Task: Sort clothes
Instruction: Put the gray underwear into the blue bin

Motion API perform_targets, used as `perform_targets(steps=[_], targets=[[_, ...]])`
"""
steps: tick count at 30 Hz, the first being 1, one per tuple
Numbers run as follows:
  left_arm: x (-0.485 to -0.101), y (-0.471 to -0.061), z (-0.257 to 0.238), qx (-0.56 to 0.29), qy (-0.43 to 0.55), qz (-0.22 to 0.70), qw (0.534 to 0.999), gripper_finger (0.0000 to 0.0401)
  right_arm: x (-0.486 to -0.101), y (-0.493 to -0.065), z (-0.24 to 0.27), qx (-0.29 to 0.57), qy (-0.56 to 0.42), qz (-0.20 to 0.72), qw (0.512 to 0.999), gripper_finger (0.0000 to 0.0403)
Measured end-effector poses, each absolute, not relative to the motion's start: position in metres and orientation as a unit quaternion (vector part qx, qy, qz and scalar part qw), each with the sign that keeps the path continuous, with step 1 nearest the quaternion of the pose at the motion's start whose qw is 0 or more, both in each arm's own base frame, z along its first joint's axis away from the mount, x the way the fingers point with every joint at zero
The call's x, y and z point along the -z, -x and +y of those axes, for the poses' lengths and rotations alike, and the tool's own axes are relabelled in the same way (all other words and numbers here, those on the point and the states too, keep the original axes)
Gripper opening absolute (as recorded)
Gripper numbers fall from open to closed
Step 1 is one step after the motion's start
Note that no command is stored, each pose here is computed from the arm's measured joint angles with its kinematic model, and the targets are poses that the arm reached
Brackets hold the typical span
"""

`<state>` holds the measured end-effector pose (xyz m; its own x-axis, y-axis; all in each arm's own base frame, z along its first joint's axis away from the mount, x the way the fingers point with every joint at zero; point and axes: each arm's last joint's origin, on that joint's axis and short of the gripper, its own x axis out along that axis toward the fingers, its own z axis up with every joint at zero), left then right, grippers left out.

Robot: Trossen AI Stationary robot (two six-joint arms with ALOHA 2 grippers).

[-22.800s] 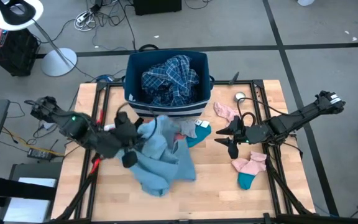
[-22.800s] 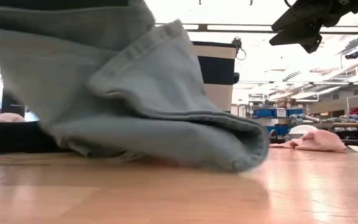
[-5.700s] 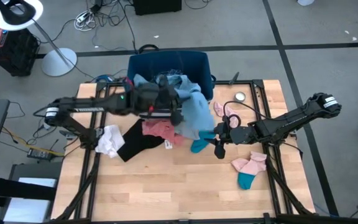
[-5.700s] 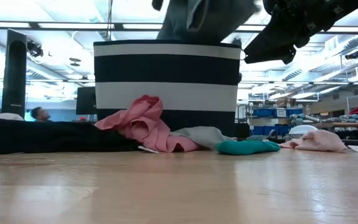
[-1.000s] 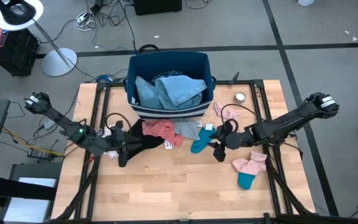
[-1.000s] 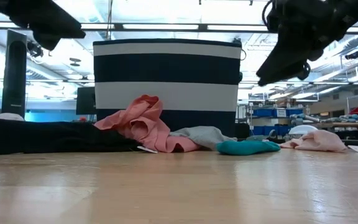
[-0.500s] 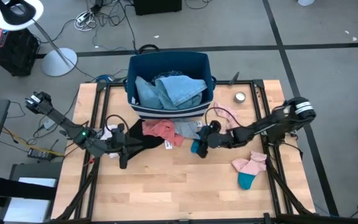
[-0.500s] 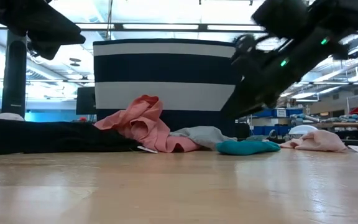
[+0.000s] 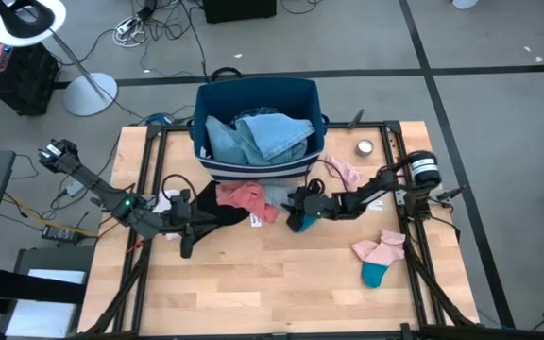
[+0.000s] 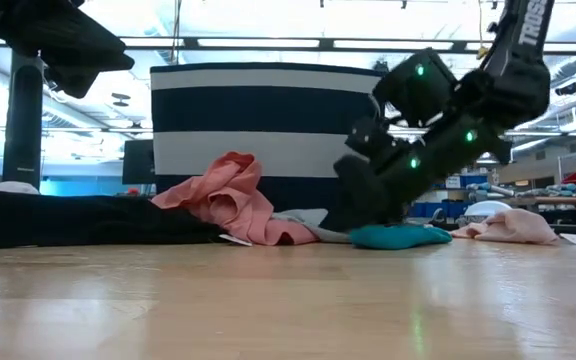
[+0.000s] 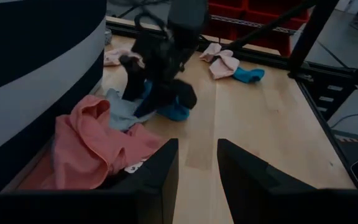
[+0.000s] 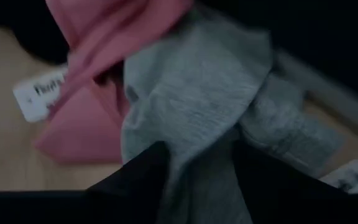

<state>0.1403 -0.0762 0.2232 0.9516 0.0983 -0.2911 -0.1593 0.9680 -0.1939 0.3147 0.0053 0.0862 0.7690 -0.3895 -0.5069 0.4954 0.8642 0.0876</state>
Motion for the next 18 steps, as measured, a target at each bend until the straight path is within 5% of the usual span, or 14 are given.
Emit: perform_targets(steps=[6,12,18], targets=[[-0.223,-0.14,-0.076,-0.065,0.108,0.142,0.982,0.0117,-0.074,-0.321,0.008,0.204,-0.13,0.221,0.945,0.0178],[-0.223,-0.14,-0.076,-0.065,0.107,0.142,0.982,0.0117,-0.083,-0.321,0.02,0.158,-0.123,0.221,0.954,0.0021],[-0.223,-0.14,-0.076,-0.065,0.107,0.142,0.982,0.0117,-0.117,-0.32,0.033,0.126,-0.103,0.174,0.971,0.0014]])
